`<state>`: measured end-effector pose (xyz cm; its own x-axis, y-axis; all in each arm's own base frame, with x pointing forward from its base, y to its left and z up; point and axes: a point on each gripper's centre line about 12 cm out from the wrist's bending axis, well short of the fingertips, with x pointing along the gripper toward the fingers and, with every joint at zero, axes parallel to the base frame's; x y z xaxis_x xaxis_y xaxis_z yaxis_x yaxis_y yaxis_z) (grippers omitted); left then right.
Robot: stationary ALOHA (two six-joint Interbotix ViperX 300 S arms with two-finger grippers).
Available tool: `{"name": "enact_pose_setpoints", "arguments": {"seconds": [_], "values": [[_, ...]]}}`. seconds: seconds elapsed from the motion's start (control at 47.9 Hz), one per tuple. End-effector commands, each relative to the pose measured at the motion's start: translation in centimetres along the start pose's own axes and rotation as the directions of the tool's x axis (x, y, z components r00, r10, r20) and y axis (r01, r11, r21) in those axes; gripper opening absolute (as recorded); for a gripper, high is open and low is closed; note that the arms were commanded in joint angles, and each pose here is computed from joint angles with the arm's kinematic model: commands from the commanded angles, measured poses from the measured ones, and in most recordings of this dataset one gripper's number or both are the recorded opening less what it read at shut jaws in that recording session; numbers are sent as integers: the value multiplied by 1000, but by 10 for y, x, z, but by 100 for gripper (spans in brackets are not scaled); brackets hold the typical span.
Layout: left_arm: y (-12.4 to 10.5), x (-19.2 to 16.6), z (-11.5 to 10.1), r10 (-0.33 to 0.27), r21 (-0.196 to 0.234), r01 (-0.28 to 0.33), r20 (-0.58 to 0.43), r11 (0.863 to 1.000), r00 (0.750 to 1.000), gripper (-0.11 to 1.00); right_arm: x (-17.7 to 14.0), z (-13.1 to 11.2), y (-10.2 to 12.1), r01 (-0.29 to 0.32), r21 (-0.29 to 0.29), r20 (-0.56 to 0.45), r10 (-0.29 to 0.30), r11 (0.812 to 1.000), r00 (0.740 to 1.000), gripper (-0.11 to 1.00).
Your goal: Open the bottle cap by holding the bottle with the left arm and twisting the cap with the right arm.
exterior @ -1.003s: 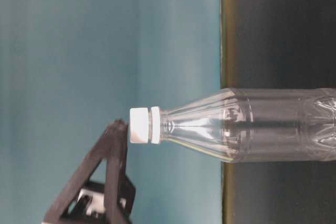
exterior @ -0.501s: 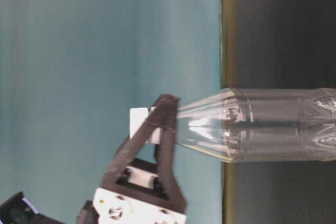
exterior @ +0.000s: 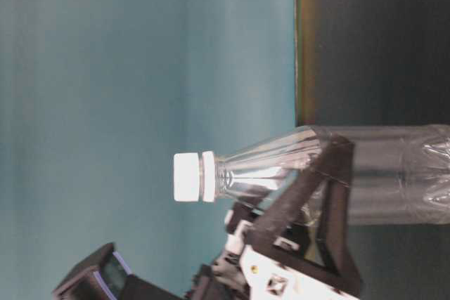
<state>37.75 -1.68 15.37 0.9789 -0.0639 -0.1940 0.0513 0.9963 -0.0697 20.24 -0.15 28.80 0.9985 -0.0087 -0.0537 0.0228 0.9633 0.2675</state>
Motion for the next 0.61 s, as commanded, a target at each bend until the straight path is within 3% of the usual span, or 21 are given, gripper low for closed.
{"name": "enact_pose_setpoints", "arguments": {"seconds": [0.0,0.188,0.334,0.501,0.585], "values": [[0,3,-4,-3,-3,3,-6,1000,1000,98,2,5,3,-9,21,-3,9,1000,1000,1],[2,6,-16,2,-6,-2,-38,1000,999,98,4,-8,1,24,26,-129,-20,999,991,1],[3,6,-19,6,-6,-6,-50,1000,999,97,5,-13,3,51,29,-268,-41,998,962,5],[8,5,-31,19,-9,-20,-92,1000,996,97,12,-8,10,58,23,-381,-45,998,923,23],[10,4,-43,25,-11,-27,-126,1000,992,96,18,-3,14,53,19,-413,-41,998,910,41]]}}
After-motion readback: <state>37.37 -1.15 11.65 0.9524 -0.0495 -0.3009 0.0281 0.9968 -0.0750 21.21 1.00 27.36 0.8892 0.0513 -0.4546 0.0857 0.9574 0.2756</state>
